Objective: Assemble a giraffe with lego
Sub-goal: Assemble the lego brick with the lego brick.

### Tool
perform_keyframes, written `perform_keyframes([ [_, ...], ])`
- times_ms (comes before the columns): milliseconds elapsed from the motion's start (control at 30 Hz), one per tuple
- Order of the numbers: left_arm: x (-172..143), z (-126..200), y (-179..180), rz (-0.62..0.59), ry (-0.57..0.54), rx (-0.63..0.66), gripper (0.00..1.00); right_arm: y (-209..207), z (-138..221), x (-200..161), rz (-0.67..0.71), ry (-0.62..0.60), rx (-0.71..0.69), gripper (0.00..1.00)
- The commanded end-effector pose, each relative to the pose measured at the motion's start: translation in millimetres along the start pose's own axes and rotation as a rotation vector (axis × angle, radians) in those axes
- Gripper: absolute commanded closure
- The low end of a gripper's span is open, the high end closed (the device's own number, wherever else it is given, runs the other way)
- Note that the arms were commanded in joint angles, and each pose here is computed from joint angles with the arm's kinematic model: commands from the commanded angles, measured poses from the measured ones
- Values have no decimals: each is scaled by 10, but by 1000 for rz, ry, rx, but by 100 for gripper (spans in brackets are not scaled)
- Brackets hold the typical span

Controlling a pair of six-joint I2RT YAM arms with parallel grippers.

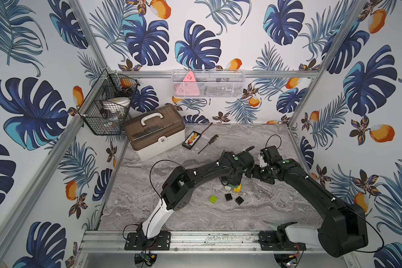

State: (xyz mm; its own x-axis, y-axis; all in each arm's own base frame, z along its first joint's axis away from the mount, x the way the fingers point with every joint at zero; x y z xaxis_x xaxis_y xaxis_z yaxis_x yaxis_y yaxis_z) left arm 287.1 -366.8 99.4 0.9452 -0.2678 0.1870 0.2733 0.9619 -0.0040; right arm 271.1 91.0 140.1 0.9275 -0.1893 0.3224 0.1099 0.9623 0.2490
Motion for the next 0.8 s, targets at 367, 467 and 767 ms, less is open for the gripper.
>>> perform_keyframes([
  [367,-199,-144,-13,14,80,17,95,-50,28,-57,16,16,-24,4],
  [467,-212,-175,-6,-23,72,60,95,-54,42,-60,16,13,-25,4],
  [767,-321,-343,44,-74,112,104,95,-64,99,-41,25,1,-36,4],
])
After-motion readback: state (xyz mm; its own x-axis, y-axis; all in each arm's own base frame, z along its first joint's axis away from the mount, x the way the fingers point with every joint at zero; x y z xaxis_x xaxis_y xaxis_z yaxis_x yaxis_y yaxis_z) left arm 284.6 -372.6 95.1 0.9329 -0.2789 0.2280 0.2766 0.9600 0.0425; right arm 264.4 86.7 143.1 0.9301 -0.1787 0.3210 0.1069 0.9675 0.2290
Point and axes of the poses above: each gripper's point midway between its finger pads, its own z axis back along the fingers, its own y axis along the line the jaws close on, x = y × z, the point moved 3 cm from there along z, back along the fingers
